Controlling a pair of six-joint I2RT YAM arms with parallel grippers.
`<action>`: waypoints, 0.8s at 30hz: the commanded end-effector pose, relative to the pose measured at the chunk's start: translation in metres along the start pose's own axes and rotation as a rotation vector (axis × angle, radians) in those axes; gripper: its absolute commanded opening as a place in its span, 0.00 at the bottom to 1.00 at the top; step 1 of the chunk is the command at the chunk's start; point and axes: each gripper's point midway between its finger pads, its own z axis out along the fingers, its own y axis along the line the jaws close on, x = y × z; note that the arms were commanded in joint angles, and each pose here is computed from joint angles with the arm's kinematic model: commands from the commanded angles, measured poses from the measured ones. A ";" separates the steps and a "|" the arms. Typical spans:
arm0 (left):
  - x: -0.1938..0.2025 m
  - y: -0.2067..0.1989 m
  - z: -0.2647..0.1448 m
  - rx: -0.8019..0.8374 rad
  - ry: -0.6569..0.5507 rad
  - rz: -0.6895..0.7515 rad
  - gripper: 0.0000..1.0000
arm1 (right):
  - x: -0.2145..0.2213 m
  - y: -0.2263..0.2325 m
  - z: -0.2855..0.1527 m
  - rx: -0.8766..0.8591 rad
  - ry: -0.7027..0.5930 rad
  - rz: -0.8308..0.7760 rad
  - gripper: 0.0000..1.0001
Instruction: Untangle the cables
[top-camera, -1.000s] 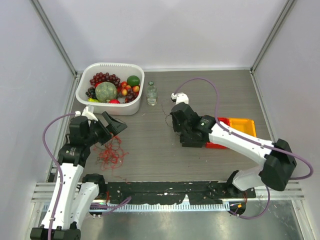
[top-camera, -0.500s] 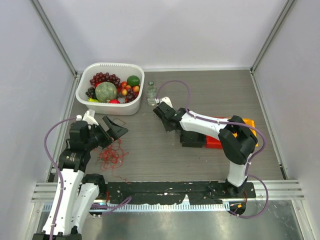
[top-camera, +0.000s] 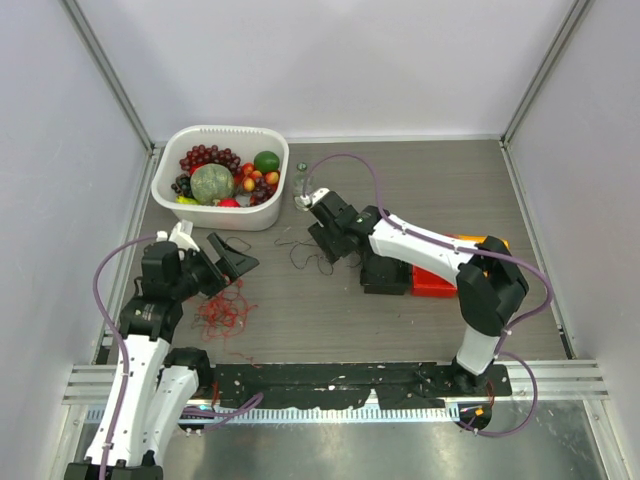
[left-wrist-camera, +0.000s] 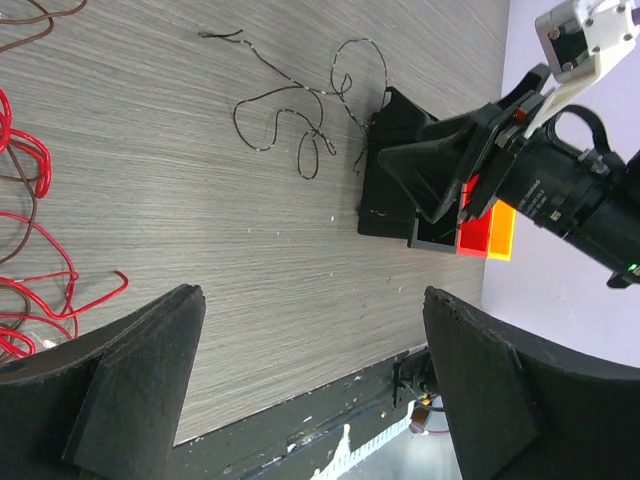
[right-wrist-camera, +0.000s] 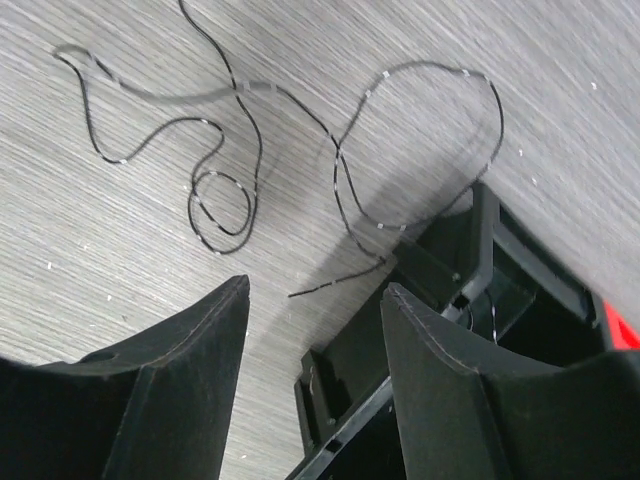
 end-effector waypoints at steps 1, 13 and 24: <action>-0.002 -0.010 0.001 0.061 -0.003 0.006 0.94 | -0.025 -0.005 0.017 -0.167 -0.050 -0.041 0.63; 0.007 -0.010 -0.008 0.076 -0.003 0.002 0.94 | -0.021 0.013 0.053 -0.552 0.004 0.168 0.79; 0.005 -0.013 -0.009 0.079 -0.010 0.005 0.94 | -0.010 0.040 0.060 -0.619 -0.005 0.221 0.80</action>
